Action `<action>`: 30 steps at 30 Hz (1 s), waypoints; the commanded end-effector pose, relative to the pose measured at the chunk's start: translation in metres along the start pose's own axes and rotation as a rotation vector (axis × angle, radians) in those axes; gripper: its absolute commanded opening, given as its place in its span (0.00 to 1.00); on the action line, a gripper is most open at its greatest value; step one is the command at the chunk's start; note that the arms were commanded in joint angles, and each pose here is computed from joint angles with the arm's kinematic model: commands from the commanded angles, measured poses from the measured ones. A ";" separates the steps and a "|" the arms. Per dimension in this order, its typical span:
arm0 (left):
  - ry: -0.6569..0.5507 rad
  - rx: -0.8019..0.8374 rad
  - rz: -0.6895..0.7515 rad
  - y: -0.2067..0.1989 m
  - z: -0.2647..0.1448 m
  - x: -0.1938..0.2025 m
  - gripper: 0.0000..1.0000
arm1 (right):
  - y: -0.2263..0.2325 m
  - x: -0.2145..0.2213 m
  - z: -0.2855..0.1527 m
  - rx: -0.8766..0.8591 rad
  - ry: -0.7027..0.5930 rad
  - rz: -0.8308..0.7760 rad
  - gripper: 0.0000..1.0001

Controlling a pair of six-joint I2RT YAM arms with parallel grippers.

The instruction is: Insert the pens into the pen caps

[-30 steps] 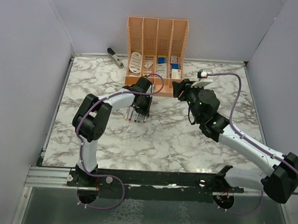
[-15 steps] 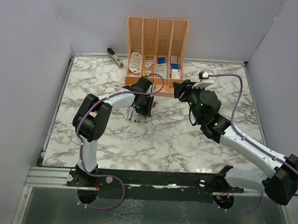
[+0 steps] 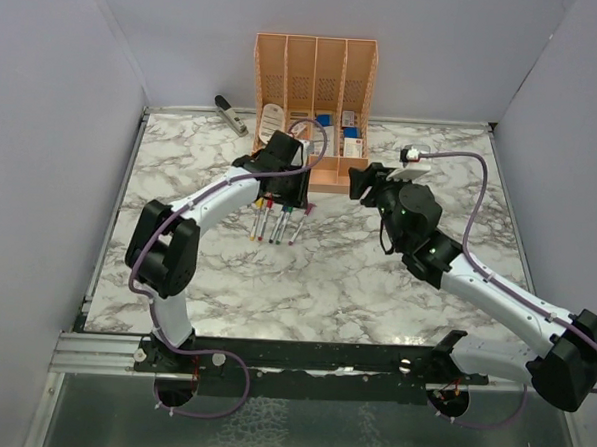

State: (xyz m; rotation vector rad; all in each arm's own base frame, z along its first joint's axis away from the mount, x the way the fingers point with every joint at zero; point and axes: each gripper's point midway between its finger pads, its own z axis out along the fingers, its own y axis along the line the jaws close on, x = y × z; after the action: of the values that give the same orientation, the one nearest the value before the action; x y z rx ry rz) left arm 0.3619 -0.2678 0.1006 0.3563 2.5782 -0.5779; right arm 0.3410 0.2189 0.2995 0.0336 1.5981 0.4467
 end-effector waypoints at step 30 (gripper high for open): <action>-0.380 -0.497 -0.298 0.271 -0.166 -0.004 0.99 | -0.304 0.025 -0.043 0.742 0.066 0.236 0.77</action>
State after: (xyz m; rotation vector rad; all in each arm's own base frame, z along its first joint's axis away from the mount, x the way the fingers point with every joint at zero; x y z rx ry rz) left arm 0.4036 0.0070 0.1498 -0.2060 2.3175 -0.1130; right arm 0.3729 -0.0475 0.2047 0.7145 1.7188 -0.0591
